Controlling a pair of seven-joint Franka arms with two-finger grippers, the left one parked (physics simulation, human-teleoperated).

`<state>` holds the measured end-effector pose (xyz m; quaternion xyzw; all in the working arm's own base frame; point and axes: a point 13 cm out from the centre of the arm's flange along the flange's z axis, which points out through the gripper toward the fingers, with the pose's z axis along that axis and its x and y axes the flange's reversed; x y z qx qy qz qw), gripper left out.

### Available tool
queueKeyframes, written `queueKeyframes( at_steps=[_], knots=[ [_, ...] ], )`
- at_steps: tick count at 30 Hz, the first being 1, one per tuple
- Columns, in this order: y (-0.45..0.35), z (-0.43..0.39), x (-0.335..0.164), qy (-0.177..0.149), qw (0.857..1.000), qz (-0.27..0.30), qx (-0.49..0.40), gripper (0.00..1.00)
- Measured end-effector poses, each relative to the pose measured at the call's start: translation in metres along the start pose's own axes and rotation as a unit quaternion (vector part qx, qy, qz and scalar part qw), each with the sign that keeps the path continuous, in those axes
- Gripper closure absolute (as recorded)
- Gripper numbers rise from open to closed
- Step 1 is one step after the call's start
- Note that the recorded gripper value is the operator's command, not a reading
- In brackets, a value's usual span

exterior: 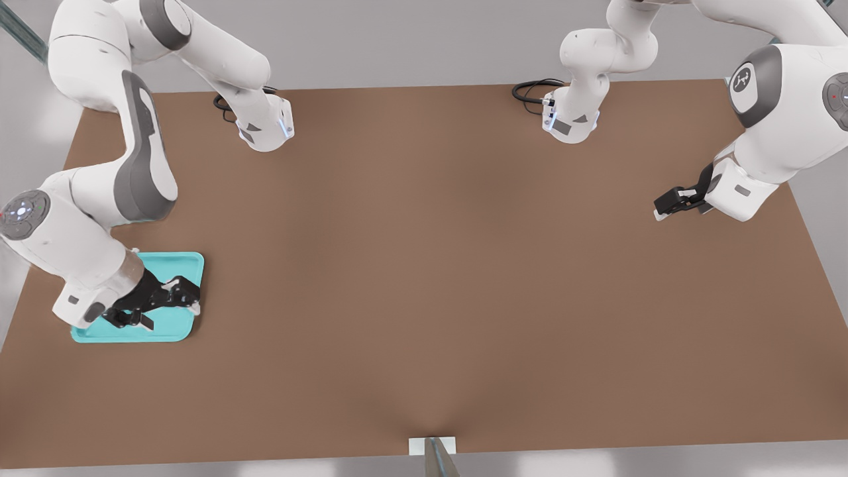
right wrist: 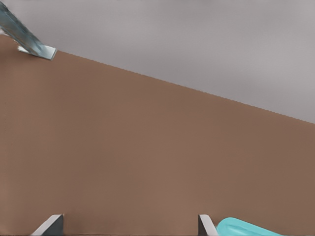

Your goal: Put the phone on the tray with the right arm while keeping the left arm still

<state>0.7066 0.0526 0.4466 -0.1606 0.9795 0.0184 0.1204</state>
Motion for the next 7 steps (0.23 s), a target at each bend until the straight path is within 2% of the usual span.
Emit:
queueKeyframes(
  at_steps=[2,7],
  knots=[
    [0.006,-0.053,0.028,0.023,0.998,0.024,0.06,0.0],
    [-0.004,-0.06,0.081,0.091,0.992,0.079,0.036,0.0]
  ],
)
